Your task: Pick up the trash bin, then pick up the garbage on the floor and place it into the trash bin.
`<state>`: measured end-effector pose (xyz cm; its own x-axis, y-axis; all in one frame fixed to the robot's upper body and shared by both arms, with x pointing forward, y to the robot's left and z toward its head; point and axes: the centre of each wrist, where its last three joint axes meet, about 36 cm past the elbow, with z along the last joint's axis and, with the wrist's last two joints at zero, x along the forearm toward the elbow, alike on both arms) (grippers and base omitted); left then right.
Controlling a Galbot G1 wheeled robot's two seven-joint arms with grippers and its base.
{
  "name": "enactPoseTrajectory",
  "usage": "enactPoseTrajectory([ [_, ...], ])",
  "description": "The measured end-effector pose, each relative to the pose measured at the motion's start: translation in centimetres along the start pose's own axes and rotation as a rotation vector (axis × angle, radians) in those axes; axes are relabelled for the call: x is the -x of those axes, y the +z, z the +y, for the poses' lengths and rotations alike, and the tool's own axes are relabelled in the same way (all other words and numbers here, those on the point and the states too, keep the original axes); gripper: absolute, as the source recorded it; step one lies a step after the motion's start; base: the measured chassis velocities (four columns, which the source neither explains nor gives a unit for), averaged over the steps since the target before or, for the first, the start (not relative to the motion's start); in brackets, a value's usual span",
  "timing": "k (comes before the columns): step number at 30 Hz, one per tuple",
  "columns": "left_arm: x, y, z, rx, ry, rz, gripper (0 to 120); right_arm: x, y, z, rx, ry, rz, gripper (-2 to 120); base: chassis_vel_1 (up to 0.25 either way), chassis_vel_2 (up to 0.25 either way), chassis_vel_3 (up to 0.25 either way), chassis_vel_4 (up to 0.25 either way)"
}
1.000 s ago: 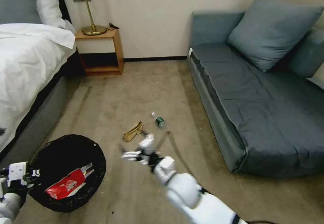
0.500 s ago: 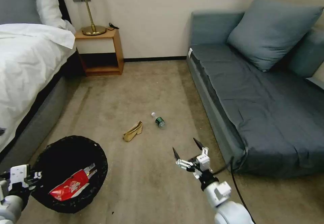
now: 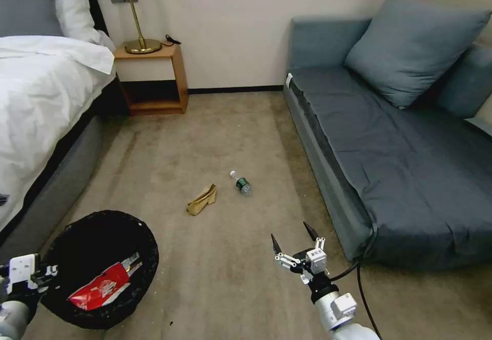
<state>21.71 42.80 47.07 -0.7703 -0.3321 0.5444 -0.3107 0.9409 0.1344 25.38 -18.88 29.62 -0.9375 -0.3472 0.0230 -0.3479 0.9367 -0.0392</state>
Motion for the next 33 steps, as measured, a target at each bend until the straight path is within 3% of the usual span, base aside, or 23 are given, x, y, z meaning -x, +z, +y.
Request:
enactPoseTrajectory([
  [15, 0.6, 0.3, -0.3, 0.018, 0.003, 0.007, 3, 0.6, -0.2, 0.6, -0.02, -0.041, 0.011, 100, -0.103, 0.111, 0.103, -0.114],
  [33, 0.5, 0.4, 0.8, 0.013, -0.029, 0.003, 3, 1.3, 0.4, 1.1, -0.034, -0.068, 0.035, 100, -0.104, 0.102, 0.103, -0.105],
])
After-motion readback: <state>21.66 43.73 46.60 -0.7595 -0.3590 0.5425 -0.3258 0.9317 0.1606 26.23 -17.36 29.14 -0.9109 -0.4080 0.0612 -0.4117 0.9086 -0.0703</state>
